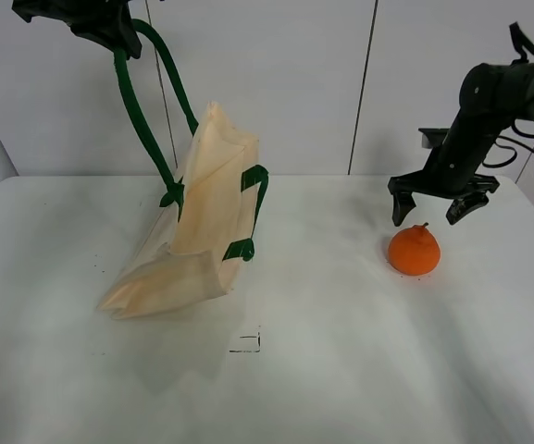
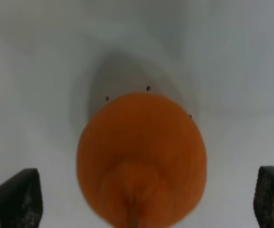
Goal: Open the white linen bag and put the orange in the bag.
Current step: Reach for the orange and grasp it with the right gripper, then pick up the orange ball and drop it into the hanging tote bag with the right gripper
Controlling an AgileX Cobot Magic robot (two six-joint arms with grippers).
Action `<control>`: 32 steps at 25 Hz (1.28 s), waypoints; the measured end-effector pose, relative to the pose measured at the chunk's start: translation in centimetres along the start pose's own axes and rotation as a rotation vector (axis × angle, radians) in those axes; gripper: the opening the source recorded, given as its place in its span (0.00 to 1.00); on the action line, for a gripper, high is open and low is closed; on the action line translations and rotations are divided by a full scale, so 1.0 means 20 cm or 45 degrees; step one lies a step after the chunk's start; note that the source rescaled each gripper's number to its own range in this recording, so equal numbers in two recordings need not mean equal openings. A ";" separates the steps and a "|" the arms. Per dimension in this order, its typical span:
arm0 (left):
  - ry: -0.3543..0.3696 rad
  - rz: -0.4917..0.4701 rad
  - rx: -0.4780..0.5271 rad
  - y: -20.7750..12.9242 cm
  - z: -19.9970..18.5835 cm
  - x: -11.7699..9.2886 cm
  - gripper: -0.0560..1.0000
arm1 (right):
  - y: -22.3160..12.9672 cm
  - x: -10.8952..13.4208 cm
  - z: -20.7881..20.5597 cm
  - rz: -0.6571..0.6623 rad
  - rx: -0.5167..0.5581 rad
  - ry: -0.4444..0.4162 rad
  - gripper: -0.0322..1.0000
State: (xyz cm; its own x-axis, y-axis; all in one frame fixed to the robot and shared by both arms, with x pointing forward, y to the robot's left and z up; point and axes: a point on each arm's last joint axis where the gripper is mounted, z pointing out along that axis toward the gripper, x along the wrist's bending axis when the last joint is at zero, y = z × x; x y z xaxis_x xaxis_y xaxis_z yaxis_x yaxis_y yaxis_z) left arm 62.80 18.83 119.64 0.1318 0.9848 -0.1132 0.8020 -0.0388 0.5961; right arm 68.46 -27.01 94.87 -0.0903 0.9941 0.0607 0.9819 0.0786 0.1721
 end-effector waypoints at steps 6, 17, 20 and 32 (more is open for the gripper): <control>0.000 0.001 0.000 0.00 0.00 0.00 0.05 | -0.02 0.00 0.20 0.010 0.106 0.034 0.98; 0.000 0.001 0.000 0.00 0.00 0.00 0.05 | -0.01 0.02 0.09 0.001 0.066 0.070 0.04; 0.000 0.001 0.000 0.00 0.00 0.00 0.05 | 0.04 0.06 -0.08 0.020 -0.040 0.155 0.04; 0.000 0.001 0.000 0.00 0.00 0.00 0.05 | 0.15 0.77 -0.77 -0.270 -0.493 0.539 0.04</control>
State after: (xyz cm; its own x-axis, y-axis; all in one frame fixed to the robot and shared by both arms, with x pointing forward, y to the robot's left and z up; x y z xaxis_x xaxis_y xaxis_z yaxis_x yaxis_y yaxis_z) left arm 62.80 18.83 119.64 0.1323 0.9848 -0.1129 0.8019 -0.0394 0.5961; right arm 67.50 -12.69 111.44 -0.4131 0.8375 0.3576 0.8107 0.1592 0.5635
